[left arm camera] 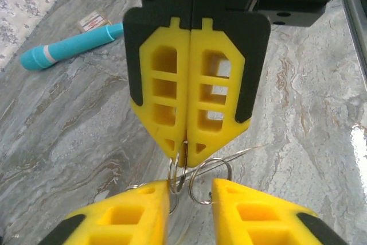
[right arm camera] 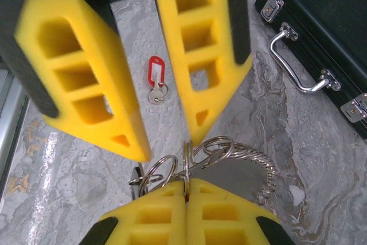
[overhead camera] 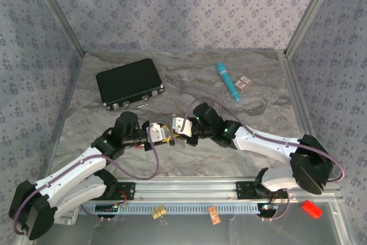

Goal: Put the keys on the keyring

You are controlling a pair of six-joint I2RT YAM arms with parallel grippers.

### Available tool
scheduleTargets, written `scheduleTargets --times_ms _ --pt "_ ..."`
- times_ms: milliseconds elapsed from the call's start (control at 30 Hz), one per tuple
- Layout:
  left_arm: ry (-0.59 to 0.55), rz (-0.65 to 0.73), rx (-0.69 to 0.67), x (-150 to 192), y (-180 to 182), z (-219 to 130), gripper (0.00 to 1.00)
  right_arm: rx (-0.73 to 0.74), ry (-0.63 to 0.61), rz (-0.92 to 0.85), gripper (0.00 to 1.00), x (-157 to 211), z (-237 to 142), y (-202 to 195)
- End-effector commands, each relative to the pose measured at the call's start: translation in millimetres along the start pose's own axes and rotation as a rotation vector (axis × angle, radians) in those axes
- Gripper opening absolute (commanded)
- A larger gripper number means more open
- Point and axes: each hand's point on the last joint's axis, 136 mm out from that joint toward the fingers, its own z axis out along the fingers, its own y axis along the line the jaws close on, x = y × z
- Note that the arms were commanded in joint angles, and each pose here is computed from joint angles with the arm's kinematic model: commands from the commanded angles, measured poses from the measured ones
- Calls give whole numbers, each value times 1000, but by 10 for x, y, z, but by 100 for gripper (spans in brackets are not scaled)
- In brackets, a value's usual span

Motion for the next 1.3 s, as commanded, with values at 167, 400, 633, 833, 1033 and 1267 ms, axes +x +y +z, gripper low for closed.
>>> scheduleTargets --times_ms 167,400,633,833,1033,1267 --pt "-45 30 17 -128 -1 14 19 -46 -39 -22 0 -138 -12 47" --pt "-69 18 28 -182 -11 12 3 -46 -50 -30 0 -163 -17 46" --pt "-111 -34 45 -214 -42 37 0 -25 -124 5 16 -151 -54 7" --pt "-136 -63 47 -221 -58 49 0 -38 -139 17 13 -114 -25 21" --pt "-132 -71 52 -209 -65 57 0 -41 -160 28 0 -122 -30 6" --pt "-92 -118 -92 -198 133 -95 56 21 -86 21 0 39 -34 -94"
